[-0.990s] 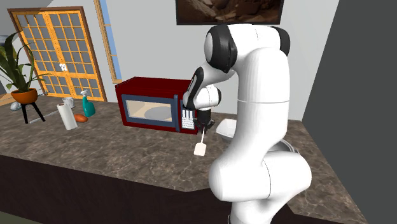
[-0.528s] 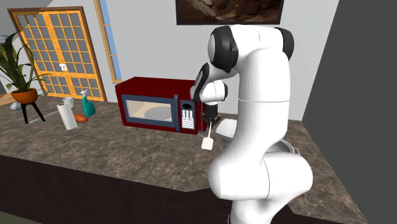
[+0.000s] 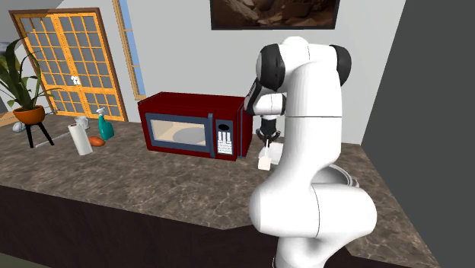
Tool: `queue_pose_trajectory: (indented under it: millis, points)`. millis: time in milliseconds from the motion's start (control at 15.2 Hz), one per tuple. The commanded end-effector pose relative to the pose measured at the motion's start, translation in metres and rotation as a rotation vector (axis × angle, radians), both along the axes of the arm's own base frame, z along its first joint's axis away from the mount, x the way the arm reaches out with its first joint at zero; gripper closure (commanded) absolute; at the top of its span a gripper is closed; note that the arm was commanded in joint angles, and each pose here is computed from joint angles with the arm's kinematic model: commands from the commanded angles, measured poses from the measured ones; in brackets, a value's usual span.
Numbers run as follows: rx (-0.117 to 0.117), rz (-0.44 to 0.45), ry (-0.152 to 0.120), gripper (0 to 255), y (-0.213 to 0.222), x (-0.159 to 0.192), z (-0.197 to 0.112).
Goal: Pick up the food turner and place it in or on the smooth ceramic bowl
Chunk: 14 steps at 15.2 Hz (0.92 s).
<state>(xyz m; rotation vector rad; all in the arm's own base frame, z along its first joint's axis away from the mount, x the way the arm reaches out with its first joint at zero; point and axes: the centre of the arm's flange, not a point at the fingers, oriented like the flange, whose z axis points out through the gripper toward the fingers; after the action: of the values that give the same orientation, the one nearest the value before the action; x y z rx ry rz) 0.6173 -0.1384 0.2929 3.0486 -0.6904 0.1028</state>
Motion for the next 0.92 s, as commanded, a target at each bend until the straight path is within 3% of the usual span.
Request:
queue_pose_trajectory:
  millis: [0, 462, 858]
  points:
    - [0.000, 0.001, 0.001, 255, -0.023, 0.009, 0.002]
    - [0.000, 0.001, 0.001, 255, -0.108, 0.045, 0.006]
    - [0.000, 0.001, 0.001, 255, -0.111, 0.046, -0.020]
